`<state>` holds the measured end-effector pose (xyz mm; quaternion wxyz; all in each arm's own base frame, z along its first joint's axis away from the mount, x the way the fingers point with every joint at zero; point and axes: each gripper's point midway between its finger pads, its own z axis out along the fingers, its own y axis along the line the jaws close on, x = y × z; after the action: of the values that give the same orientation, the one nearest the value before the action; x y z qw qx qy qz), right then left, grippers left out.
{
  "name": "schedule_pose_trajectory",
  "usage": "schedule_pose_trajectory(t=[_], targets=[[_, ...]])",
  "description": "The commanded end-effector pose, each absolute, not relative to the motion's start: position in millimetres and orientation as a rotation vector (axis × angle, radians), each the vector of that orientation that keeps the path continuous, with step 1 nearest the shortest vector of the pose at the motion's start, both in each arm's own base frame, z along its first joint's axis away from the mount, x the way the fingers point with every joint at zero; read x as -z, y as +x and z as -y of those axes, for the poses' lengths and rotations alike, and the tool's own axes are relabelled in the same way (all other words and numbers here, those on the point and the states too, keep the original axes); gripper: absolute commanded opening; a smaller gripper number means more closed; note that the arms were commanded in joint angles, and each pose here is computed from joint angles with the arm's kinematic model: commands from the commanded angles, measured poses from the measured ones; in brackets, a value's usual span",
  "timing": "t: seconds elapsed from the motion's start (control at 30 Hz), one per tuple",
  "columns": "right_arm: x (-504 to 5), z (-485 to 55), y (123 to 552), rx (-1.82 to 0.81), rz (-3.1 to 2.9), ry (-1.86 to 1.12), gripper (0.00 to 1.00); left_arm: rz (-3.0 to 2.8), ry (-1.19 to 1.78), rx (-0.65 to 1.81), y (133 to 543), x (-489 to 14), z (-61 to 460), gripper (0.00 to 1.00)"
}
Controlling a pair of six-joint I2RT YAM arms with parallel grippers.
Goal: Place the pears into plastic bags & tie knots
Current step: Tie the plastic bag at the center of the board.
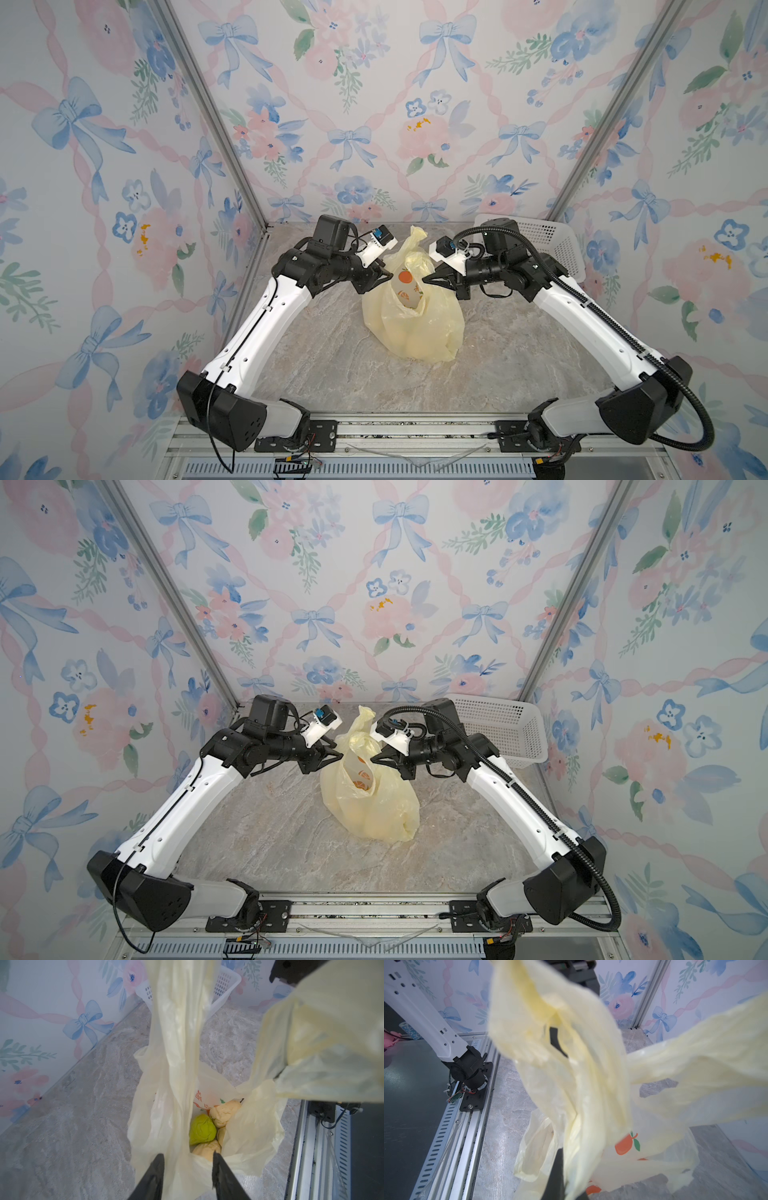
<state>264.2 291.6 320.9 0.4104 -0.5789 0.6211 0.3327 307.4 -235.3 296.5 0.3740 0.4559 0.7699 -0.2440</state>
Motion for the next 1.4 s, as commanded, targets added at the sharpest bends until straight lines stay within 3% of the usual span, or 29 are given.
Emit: schedule_pose_trajectory(t=[0.0, 0.13, 0.27, 0.53, 0.87, 1.0, 1.27, 1.3, 1.37], targets=[[-329, -293, 251, -0.886, -1.508, -1.534, 0.00, -1.938, 1.214, 0.769, 307, -288, 260, 0.35], [-326, -301, 271, -0.840, -1.561, -1.492, 0.00, -1.925, 1.243, 0.792, 305, -285, 262, 0.36], [-318, -311, 285, -0.802, -1.637, -1.443, 0.00, -1.897, 1.199, 0.734, 307, -300, 243, 0.56], [-309, -320, 282, -0.813, -1.651, -1.456, 0.00, -1.820, 1.160, 0.686, 307, -330, 222, 0.78], [-313, -319, 275, -0.833, -1.634, -1.464, 0.00, -1.619, 1.283, 0.888, 288, -364, 251, 0.90], [-314, -320, 268, -0.864, -1.618, -1.476, 0.00, -1.572, 1.305, 0.902, 290, -373, 257, 0.84], [-321, -316, 266, -0.849, -1.622, -1.457, 0.01, -1.543, 1.331, 0.946, 294, -372, 263, 0.21], [-325, -314, 266, -0.841, -1.623, -1.445, 0.06, -1.543, 1.333, 0.945, 294, -372, 263, 0.13], [-334, -308, 268, -0.830, -1.646, -1.383, 0.33, -1.547, 1.332, 0.946, 295, -370, 263, 0.02]])
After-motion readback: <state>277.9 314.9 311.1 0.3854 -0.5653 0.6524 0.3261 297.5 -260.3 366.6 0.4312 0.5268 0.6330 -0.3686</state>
